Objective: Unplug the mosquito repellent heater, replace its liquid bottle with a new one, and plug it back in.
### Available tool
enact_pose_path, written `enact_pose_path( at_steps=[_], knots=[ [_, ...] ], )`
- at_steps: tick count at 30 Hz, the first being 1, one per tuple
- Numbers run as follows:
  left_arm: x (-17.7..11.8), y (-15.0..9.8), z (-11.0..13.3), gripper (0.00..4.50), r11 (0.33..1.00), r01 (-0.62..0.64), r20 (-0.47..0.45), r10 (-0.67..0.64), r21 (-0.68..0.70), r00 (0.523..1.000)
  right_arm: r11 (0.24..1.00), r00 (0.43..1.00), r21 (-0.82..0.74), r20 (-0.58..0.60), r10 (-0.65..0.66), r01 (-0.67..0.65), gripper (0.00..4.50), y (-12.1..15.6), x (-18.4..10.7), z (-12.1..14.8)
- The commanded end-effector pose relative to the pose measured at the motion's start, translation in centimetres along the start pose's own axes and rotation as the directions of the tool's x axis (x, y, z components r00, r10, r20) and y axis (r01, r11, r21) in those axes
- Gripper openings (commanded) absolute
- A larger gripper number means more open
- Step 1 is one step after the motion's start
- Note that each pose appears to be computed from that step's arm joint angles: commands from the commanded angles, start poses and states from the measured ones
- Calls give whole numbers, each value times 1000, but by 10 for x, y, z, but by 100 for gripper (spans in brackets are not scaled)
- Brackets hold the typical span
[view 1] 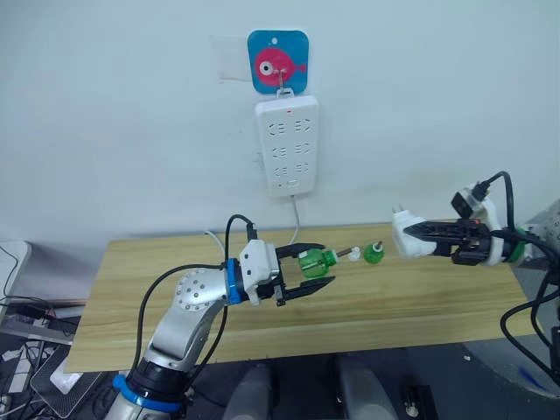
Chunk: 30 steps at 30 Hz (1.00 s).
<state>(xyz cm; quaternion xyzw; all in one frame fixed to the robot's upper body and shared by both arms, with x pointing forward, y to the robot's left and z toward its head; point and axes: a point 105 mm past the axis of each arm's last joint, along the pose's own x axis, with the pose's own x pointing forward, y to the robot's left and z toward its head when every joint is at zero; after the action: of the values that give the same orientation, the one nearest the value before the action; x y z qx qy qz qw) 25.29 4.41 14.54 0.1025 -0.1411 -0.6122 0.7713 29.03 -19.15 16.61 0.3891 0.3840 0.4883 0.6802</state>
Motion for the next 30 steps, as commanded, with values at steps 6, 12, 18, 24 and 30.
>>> enact_pose_path(
  at_steps=[6,12,18,24,30],
  knots=[
    [6,-5,13,229,1000,5,35,-6,24,999,993,993,-24,-29,113,-113,297,26,18,-8],
    [8,-2,13,229,1000,7,37,-8,21,999,990,990,-25,-39,135,-136,297,34,27,-12],
    [11,0,13,229,999,18,39,-19,31,999,989,990,-32,-27,141,-141,297,37,35,-11],
    [15,4,12,229,999,19,37,-21,42,999,987,988,-47,-21,150,-151,297,41,42,-14],
    [11,4,10,229,999,27,27,-29,45,999,987,987,-42,-8,158,-158,297,45,44,-14]
  ],
)
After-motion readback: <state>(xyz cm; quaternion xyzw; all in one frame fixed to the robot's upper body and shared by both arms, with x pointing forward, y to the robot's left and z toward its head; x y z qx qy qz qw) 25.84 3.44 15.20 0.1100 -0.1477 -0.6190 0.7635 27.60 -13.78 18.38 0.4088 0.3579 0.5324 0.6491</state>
